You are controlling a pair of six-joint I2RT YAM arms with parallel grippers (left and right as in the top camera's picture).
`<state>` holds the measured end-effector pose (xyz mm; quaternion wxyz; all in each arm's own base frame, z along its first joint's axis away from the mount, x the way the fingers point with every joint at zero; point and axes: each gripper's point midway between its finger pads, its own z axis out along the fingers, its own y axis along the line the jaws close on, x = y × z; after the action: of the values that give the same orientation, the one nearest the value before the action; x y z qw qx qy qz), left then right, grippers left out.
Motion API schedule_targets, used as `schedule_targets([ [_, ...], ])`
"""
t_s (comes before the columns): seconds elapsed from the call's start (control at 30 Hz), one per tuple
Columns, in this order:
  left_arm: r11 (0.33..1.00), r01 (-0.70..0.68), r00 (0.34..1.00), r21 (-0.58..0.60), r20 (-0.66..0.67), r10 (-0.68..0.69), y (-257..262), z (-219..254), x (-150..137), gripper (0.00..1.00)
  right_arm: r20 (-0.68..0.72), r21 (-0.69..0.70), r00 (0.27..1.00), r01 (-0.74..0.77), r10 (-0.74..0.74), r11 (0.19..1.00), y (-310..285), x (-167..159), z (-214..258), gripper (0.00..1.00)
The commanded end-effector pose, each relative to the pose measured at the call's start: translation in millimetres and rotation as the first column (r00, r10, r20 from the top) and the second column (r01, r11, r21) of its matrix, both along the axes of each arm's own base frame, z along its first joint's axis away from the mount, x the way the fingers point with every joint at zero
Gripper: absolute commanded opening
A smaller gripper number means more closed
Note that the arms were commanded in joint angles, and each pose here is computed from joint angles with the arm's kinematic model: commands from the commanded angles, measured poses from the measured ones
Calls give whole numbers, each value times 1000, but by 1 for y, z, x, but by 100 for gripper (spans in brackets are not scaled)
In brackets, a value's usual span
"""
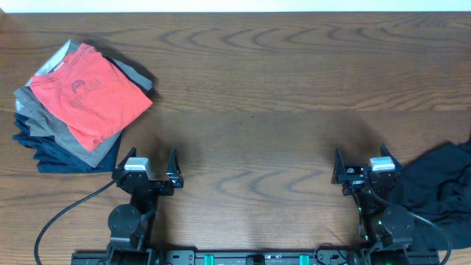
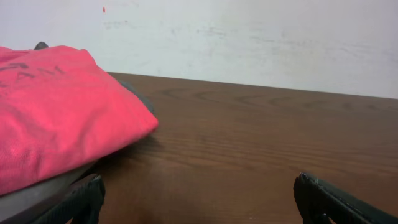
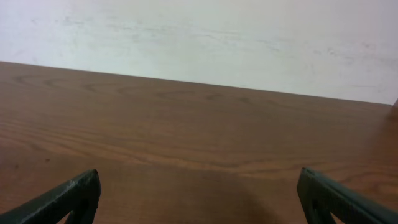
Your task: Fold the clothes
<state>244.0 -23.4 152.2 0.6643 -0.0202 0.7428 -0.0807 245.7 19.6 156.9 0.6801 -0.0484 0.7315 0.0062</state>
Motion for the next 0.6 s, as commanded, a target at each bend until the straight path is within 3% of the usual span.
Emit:
schedule_targets([
  [0.0,1000,-13,999,-2,-50,13,2,-15,-1,98,1,-8,1000,2,-2,1000,-1,0,0,99],
  [0.43,1000,-16,999,-2,-49,16,3,-15,-1,98,0,-4,1000,-11,11,1000,1,0,0,99],
  [0.57,1000,-12,999,-3,-50,12,2,-15,-1,98,-5,65,1000,-12,12,998,2,-1,0,99],
])
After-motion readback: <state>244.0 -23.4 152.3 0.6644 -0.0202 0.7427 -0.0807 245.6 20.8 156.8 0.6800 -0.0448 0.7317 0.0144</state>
